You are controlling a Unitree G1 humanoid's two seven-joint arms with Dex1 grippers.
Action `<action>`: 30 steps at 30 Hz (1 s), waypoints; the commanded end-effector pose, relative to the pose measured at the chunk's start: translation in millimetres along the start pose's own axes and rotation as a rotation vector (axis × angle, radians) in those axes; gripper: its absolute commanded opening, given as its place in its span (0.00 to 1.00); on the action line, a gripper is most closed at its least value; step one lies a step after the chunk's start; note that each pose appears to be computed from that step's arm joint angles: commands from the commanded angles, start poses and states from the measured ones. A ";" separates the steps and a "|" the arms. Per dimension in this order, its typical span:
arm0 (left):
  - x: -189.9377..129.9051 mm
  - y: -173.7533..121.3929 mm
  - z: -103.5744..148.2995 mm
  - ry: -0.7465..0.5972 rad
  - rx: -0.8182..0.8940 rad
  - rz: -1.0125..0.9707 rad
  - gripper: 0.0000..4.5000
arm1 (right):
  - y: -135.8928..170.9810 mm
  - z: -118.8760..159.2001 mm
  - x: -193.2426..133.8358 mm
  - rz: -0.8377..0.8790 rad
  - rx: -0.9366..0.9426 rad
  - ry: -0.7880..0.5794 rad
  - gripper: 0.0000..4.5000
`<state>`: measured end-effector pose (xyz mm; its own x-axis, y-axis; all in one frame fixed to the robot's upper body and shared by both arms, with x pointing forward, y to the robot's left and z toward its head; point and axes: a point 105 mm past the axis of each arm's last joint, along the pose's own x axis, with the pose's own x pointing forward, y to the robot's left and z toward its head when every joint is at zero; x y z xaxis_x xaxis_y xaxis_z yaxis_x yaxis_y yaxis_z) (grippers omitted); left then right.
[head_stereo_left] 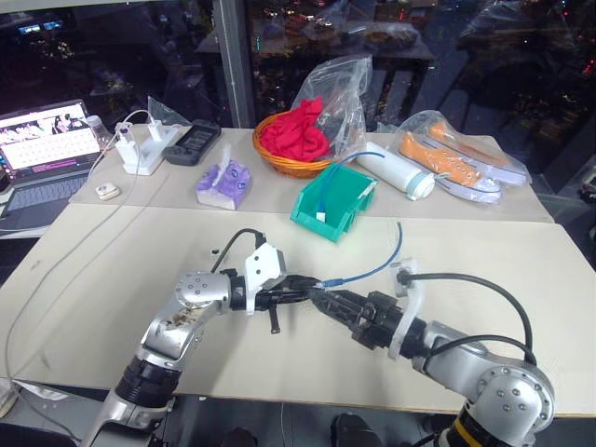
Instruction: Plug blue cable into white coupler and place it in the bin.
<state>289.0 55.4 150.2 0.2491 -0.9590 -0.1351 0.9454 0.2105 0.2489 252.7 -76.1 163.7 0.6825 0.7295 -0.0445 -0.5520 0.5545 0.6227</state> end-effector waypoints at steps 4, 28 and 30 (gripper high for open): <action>-0.1 -3.3 8.2 -0.022 0.034 -0.009 0.01 | 14.2 -0.2 16.0 0.063 0.185 -0.097 0.82; -1.8 2.3 4.3 -0.009 0.052 0.029 0.00 | 23.7 -4.9 14.1 0.075 0.273 0.002 0.08; -2.5 1.7 3.1 -0.004 0.053 0.028 0.00 | 24.2 -3.6 13.7 0.077 0.278 0.000 0.08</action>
<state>290.4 58.1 154.5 0.2624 -0.9581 -0.1149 0.9361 0.2239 0.2713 257.3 -64.5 157.3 0.6996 0.7104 -0.0767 -0.3777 0.4588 0.8043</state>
